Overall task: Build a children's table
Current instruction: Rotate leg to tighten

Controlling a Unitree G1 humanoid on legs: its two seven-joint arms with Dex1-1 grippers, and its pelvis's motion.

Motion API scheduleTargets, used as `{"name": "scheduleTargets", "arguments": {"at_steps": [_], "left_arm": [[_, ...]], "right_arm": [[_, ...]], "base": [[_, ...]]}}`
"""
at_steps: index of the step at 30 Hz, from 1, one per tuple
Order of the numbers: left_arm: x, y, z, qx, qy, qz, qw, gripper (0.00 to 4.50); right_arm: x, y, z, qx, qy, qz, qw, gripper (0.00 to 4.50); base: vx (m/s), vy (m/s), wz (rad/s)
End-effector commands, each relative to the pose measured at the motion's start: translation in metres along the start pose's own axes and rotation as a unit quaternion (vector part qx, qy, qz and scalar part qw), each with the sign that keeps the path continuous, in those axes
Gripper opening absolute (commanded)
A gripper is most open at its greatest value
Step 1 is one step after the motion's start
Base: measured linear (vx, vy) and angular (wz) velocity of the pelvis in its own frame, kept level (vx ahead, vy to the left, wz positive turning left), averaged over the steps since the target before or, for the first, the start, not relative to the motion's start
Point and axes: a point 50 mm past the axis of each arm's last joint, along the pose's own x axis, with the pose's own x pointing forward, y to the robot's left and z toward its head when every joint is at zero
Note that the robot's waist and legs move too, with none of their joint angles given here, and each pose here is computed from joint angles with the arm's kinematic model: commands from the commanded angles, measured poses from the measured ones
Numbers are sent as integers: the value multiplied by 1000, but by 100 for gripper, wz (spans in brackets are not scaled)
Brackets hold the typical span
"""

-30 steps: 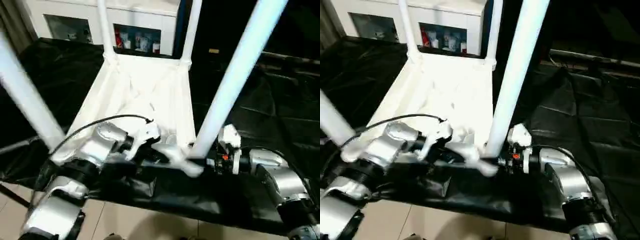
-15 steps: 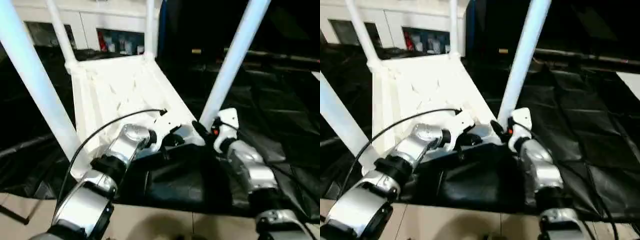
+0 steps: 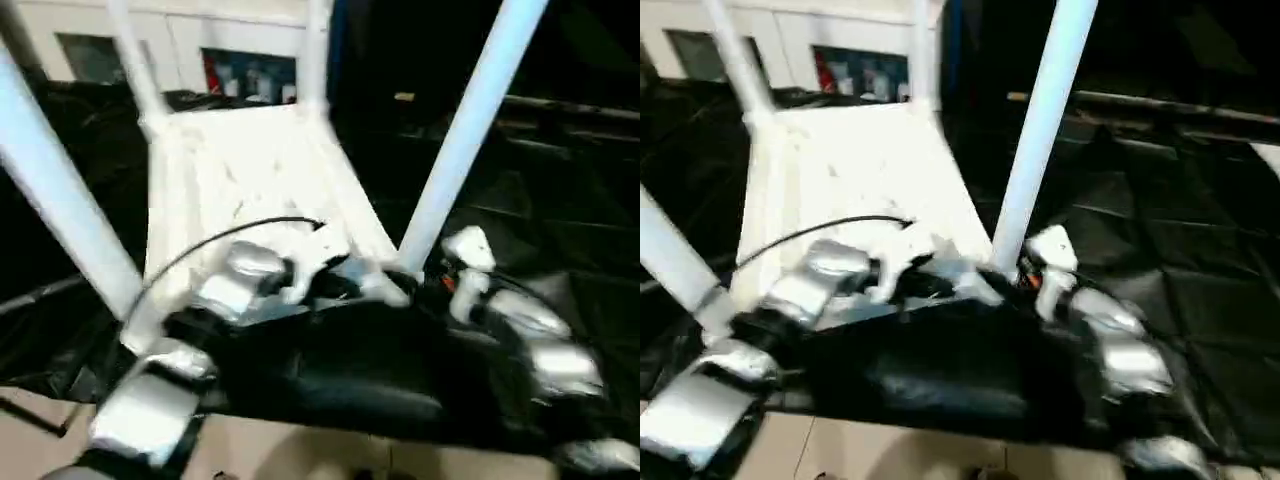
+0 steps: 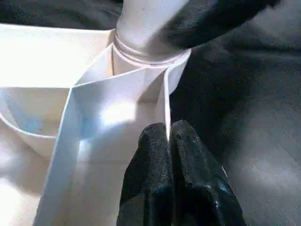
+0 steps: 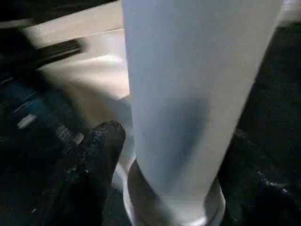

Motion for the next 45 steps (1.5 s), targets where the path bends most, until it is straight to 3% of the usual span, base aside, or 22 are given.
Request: {"name": "scheduleTargets", "arguments": {"at_steps": [1,10,16,19,22,25,26,28,34,36,39,40,44,45], "left_arm": [[7,-12,3,8,1,-69,998,0],[-16,-20,-11,-8,34,-130,991,0],[-19,-20,-11,-9,29,-114,993,0],[-17,-19,-9,-6,22,-100,995,0],[-11,-15,-5,-5,6,-65,998,0],[-1,-5,-1,-13,-4,12,1000,0],[4,1,0,-19,-4,56,998,0],[10,4,3,-26,-7,84,996,0],[36,3,17,-30,-15,127,991,0],[43,1,20,-28,-19,123,992,0],[56,-5,28,-21,-27,103,994,0],[56,-6,28,-20,-27,102,994,0],[51,-5,24,-17,-19,86,996,0],[49,-6,22,-16,-16,77,997,0]], "right_arm": [[7,16,2,4,1,88,996,310],[-8,20,-3,16,29,146,989,310],[-5,21,-4,29,32,157,987,250],[-4,20,-5,32,30,150,988,245],[0,15,-10,34,38,103,993,239],[8,4,-22,41,67,-11,997,226],[13,-1,-27,54,71,-72,993,221],[19,-3,-28,78,61,-113,989,212],[43,-6,-24,154,17,-219,963,204],[49,-4,-22,155,9,-223,962,204],[62,7,-15,115,-2,-184,976,204],[62,7,-15,114,-3,-182,977,259],[54,8,-8,85,-11,-134,987,273],[51,8,-7,68,-12,-119,990,306]], "base": [[0,0,0],[0,0,0],[0,0,0],[0,0,0],[0,0,0],[0,0,0],[-51,-3,-3],[-26,-2,-2],[0,0,0],[0,0,0],[0,0,0],[0,0,0],[0,0,0],[0,0,0]]}}
